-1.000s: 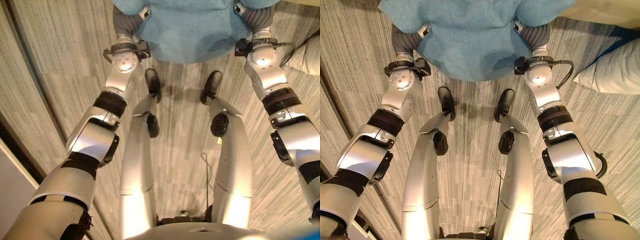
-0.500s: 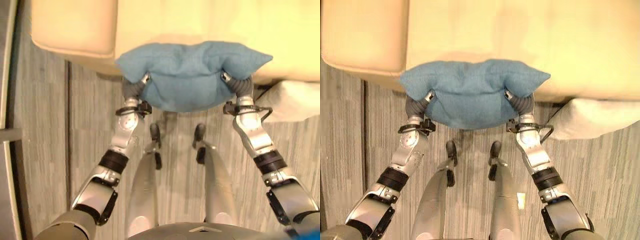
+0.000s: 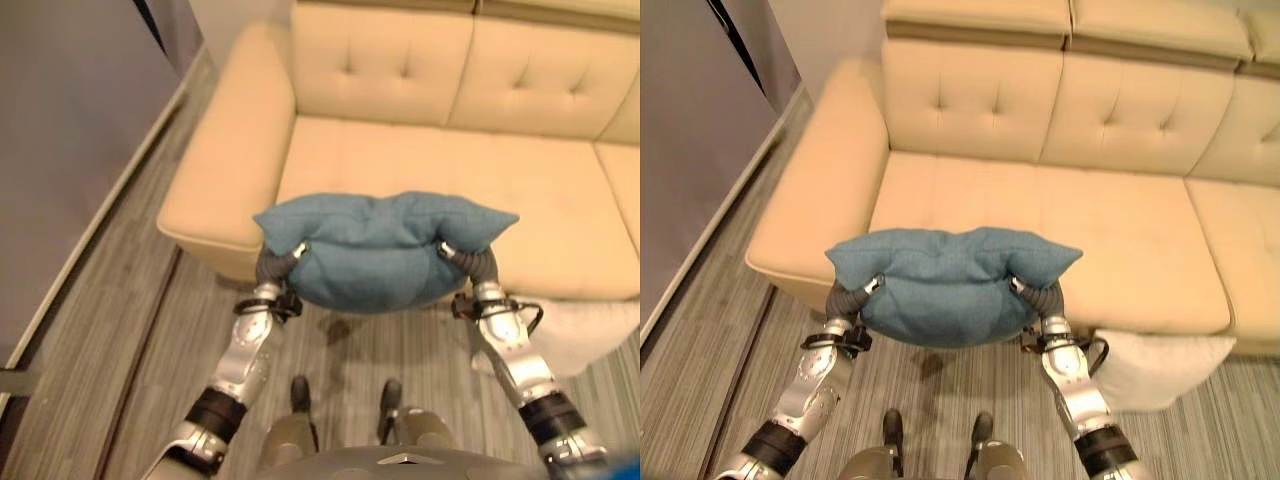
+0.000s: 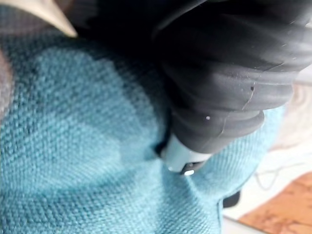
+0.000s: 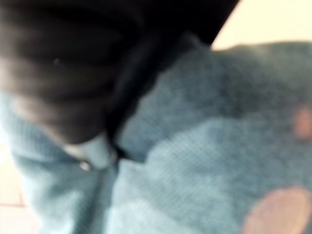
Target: Pick up all the scattered cushions and arrange them neatly on the sofa.
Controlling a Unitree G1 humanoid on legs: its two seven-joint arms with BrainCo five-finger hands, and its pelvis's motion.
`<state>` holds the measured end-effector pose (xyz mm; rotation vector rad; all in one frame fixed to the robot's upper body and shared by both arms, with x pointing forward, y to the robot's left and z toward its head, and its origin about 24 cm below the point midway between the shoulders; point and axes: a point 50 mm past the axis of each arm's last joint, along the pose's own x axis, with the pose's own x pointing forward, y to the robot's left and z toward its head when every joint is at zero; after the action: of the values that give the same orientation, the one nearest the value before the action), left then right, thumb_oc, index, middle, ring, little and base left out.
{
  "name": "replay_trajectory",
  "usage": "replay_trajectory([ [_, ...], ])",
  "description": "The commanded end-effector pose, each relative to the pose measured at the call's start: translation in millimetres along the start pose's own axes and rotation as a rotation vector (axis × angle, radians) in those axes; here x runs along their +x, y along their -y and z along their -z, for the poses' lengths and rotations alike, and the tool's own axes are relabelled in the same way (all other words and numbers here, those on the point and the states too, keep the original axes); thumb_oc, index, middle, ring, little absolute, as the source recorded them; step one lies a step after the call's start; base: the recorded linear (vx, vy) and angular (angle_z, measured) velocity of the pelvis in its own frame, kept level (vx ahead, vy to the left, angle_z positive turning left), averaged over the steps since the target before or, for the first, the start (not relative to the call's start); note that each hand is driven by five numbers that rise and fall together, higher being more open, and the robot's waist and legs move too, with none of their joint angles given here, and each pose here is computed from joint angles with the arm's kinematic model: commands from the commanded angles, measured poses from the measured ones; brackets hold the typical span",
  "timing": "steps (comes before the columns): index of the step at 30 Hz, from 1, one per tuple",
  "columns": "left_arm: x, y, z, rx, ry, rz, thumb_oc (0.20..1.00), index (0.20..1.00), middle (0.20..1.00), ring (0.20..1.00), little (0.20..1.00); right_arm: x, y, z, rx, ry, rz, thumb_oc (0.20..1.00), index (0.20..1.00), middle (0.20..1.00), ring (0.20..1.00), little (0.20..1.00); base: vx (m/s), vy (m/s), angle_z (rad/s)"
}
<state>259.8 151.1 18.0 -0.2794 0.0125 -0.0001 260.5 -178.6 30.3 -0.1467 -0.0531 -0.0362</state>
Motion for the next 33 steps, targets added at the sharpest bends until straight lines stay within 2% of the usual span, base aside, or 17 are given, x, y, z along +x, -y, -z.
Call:
replay_trajectory([
  [1,13,38,-22,0.014,0.125,0.193,0.200,0.200,0.200,0.200,0.200,15,-7,-49,0.048,0.252,-0.047,0.200,0.200,0.200,0.200,0.200,0.11,0.069,0.00],
  [6,4,33,-14,0.030,0.087,0.188,0.200,0.200,0.200,0.200,0.200,13,-1,-44,0.024,0.223,-0.020,0.200,0.200,0.200,0.200,0.200,0.16,0.131,0.02],
  [7,1,31,-11,0.026,0.069,0.191,0.200,0.200,0.200,0.200,0.200,14,6,-47,-0.036,0.238,-0.003,0.200,0.200,0.200,0.200,0.200,0.27,0.235,-0.20],
  [15,-8,14,-10,0.071,0.049,0.169,0.200,0.200,0.200,0.200,0.200,18,10,-52,0.005,0.256,0.035,0.200,0.200,0.200,0.200,0.200,0.17,0.232,-0.47],
  [21,-7,15,-9,0.056,0.051,0.168,0.200,0.200,0.200,0.200,0.200,19,15,-51,-0.022,0.252,0.040,0.200,0.200,0.200,0.200,0.200,0.26,-0.054,0.03],
  [27,-7,32,1,-0.003,0.016,0.209,0.200,0.200,0.200,0.200,0.200,7,32,-40,-0.056,0.205,0.072,0.200,0.200,0.200,0.200,0.200,0.26,-0.139,0.68],
  [33,-11,30,5,0.007,-0.014,0.213,0.200,0.200,0.200,0.200,0.200,10,31,-40,-0.056,0.200,0.060,0.200,0.200,0.200,0.200,0.200,0.15,-0.112,0.16],
])
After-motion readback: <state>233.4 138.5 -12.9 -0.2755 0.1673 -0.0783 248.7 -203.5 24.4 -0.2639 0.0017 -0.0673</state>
